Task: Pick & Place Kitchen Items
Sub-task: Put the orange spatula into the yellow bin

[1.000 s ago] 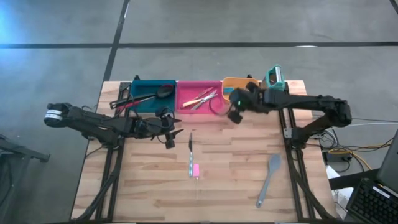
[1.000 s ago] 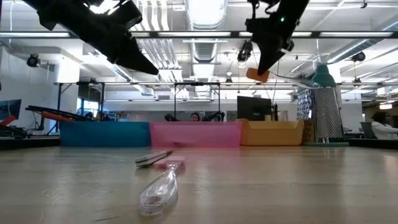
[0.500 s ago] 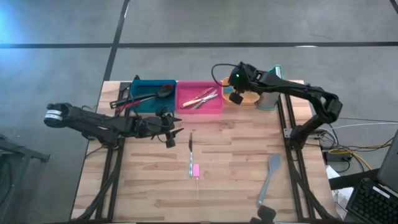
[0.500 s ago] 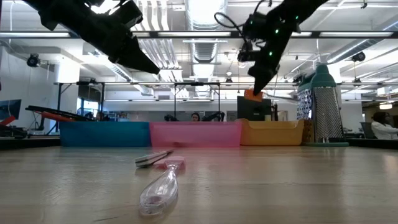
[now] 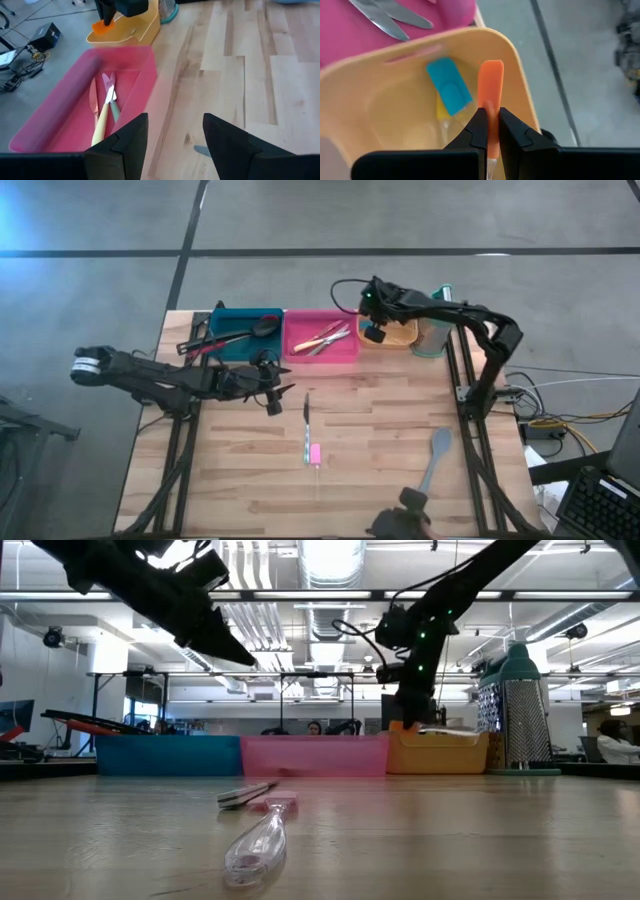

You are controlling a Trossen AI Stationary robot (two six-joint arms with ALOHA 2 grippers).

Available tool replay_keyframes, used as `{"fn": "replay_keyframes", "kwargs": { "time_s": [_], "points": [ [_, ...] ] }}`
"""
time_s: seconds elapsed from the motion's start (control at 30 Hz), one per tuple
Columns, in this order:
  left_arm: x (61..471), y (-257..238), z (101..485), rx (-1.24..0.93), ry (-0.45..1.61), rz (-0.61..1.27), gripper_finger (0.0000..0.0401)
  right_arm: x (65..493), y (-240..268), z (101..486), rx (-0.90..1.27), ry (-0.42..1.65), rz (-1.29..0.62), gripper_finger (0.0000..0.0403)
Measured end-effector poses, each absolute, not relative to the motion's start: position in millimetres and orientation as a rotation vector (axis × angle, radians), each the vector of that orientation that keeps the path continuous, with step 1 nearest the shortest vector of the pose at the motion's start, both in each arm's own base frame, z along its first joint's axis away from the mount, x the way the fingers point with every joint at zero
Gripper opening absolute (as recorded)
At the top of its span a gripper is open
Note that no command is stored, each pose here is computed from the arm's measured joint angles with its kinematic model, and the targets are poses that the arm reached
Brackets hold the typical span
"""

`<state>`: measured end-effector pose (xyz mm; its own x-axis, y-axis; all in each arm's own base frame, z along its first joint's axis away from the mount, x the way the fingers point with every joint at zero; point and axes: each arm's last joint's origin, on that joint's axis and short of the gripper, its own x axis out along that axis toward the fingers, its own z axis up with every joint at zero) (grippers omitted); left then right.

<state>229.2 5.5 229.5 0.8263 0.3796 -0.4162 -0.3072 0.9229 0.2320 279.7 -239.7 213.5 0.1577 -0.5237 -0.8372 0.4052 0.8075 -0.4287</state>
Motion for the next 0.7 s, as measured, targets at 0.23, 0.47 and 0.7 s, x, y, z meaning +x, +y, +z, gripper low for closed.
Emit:
{"fn": "replay_keyframes", "kwargs": {
  "time_s": [0.23,0.47,0.7],
  "points": [
    [226,11,222,0.153,0.490,0.389,0.0195,284,-252,194,-0.062,1.271,-0.624,0.0013],
    [227,12,224,0.148,0.466,0.394,0.0195,281,-258,177,0.001,1.288,-0.584,0.0013],
    [228,12,225,0.144,0.446,0.392,0.0195,284,-264,155,0.017,1.333,-0.570,0.0013]
  ]
}}
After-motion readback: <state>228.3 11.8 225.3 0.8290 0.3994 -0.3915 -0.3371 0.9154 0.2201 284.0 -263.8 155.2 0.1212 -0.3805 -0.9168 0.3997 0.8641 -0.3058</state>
